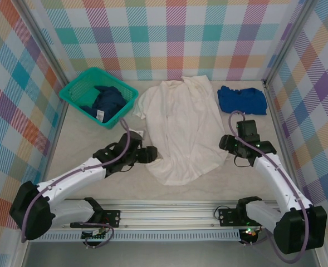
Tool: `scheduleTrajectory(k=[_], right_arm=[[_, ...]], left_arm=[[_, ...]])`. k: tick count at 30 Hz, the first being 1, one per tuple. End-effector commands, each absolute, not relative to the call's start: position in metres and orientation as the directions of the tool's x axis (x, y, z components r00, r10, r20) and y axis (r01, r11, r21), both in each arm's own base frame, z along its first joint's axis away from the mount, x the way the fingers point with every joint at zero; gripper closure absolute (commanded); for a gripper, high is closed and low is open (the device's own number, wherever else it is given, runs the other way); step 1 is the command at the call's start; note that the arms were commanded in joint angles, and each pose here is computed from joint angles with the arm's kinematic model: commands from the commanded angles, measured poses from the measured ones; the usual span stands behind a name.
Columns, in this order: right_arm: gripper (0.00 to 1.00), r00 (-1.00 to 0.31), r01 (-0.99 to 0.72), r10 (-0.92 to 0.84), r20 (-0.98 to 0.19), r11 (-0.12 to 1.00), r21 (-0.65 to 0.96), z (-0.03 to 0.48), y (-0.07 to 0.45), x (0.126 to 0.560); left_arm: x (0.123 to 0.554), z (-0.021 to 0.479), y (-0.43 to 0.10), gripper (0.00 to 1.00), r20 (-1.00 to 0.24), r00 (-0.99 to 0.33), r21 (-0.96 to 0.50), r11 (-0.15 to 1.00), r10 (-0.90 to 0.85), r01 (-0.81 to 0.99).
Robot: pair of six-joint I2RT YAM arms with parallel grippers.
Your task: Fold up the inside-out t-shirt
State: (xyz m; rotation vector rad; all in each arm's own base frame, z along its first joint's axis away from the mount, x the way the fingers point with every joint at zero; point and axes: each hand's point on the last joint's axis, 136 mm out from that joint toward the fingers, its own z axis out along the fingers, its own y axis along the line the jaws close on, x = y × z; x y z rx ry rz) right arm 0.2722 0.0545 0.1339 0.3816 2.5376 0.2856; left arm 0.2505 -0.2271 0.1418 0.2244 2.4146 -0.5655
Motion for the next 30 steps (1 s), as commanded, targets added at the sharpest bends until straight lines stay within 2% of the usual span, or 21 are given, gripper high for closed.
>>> scheduleTrajectory(k=[1,3,7,12,19,23,30], right_arm=[[0.36,-0.837,0.13,0.269,-0.476,0.943,0.305,0.136,0.07,0.283],[0.34,-0.837,0.129,0.275,-0.474,0.94,0.317,0.142,0.066,0.295],[0.33,-0.81,0.148,0.322,-0.49,0.921,0.361,0.158,0.051,0.317],[0.31,-0.769,0.191,0.381,-0.513,0.903,0.384,0.166,0.028,0.328],[0.3,-0.771,0.192,0.393,-0.501,0.894,0.405,0.159,0.029,0.324],[0.3,-0.776,0.188,0.393,-0.492,0.89,0.416,0.155,0.032,0.322],[0.3,-0.78,0.174,0.392,-0.488,0.885,0.432,0.158,0.036,0.318]], left_arm=[[0.233,0.152,-0.294,0.31,-0.724,-0.611,-0.183,0.764,0.321,0.618],[0.213,0.14,-0.341,0.31,-0.712,-0.517,-0.119,0.643,0.476,0.756],[0.193,0.112,-0.403,0.32,-0.661,-0.392,-0.031,0.499,0.64,0.866],[0.204,0.073,-0.439,0.33,-0.611,-0.365,0.014,0.471,0.703,0.882],[0.214,0.037,-0.455,0.38,-0.546,-0.355,0.054,0.455,0.759,0.889],[0.214,0.028,-0.456,0.49,-0.53,-0.351,0.056,0.445,0.772,0.894],[0.23,0.023,-0.441,0.93,-0.516,-0.373,0.101,0.487,0.771,0.867]])
